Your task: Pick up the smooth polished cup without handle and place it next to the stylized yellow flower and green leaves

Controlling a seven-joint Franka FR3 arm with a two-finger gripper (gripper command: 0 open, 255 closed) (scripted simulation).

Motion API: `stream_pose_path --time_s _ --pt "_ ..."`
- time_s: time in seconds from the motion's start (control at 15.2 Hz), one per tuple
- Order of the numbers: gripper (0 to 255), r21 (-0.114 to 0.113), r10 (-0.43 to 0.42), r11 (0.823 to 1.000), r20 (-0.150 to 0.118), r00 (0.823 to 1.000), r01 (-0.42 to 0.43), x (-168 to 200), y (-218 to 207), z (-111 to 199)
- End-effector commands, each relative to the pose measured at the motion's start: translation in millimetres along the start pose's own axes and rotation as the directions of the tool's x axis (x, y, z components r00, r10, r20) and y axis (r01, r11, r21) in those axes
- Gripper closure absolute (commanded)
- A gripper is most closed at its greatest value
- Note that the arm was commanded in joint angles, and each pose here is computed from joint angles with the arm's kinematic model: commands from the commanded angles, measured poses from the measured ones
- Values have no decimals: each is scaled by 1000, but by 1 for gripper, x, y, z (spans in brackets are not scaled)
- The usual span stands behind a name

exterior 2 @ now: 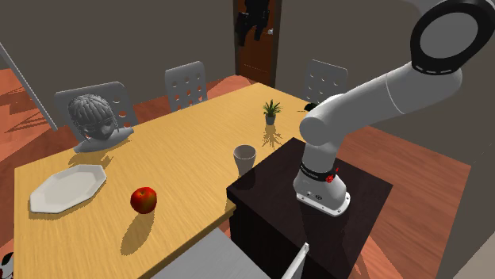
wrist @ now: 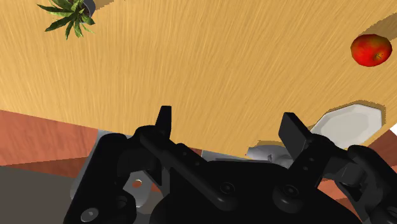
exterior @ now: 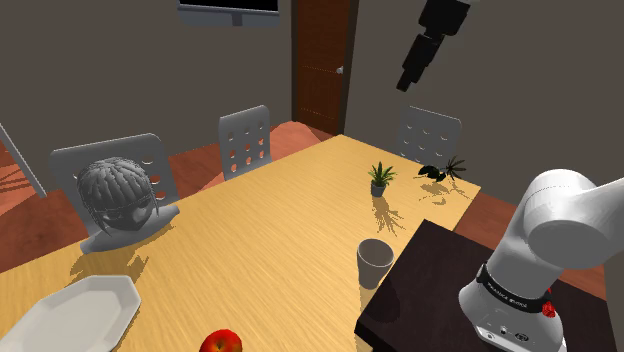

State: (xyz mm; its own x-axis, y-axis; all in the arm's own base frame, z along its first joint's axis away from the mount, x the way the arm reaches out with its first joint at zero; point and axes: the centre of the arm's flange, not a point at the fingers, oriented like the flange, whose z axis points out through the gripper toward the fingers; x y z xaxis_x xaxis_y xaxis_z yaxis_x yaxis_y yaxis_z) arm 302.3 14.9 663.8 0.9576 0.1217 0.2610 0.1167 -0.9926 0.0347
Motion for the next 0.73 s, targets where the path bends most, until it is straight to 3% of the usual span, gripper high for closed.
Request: stream_pose_path --time_s 0.0,0.66 --pt "0 0 0 1000 0 1000 0 0 0 0" --pt "0 51 -12 999 76 997 8 -23 0 128"
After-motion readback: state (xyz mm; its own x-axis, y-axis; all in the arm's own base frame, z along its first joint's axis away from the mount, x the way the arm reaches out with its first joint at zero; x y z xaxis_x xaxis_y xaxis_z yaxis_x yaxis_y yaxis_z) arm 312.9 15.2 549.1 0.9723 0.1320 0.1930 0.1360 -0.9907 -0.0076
